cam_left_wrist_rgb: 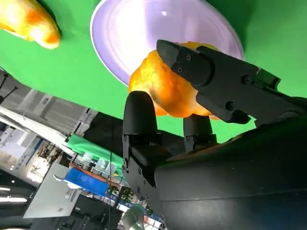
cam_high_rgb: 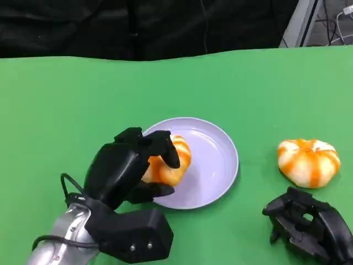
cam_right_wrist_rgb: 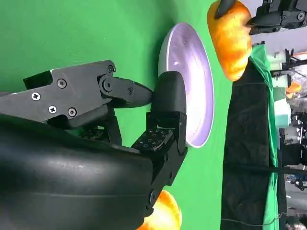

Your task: Grasp the bread from the table and place it into the plate.

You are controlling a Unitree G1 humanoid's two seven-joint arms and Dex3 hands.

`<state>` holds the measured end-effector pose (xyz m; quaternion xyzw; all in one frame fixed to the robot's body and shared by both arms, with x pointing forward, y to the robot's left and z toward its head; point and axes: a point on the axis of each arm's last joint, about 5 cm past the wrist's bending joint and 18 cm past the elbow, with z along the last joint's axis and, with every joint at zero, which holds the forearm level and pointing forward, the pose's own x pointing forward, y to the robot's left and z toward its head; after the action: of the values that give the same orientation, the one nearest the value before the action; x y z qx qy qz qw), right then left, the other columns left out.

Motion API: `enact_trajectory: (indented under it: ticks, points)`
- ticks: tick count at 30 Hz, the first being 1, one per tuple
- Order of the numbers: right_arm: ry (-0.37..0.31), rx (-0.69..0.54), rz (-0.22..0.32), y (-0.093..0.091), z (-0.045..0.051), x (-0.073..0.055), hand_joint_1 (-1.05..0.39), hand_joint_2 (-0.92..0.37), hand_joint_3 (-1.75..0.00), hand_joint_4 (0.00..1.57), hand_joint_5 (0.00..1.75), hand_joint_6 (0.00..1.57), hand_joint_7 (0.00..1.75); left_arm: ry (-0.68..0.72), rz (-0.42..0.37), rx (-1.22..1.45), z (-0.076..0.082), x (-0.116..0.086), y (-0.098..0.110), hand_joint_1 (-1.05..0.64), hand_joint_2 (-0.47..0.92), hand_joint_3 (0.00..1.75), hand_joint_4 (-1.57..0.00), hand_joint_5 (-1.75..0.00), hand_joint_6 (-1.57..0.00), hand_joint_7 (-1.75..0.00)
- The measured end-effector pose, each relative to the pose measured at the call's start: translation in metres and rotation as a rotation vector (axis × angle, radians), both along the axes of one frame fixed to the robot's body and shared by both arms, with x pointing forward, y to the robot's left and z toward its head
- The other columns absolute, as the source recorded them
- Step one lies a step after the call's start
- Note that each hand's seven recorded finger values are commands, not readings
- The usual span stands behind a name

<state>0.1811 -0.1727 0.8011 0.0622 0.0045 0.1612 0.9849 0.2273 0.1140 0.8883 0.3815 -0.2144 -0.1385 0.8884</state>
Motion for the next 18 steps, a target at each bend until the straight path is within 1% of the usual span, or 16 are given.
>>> enact_trajectory:
  ticks: [7,18]
  points:
    - [0.001,0.0,-0.001,0.0002,0.0,0.0002,-0.22,-0.92,-0.49,0.66,1.75,0.76,1.11,-0.008,-0.022,0.012,0.0061,0.0088,-0.0032,-0.08,0.85,0.0,-0.49,-1.75,-0.48,-1.54]
    - [0.001,0.0,-0.004,0.0003,0.0,0.0002,-0.22,-0.92,-0.49,0.67,1.75,0.76,1.12,-0.008,-0.023,0.009,0.0064,0.0093,-0.0035,-0.09,0.85,0.0,-0.49,-1.74,-0.48,-1.54]
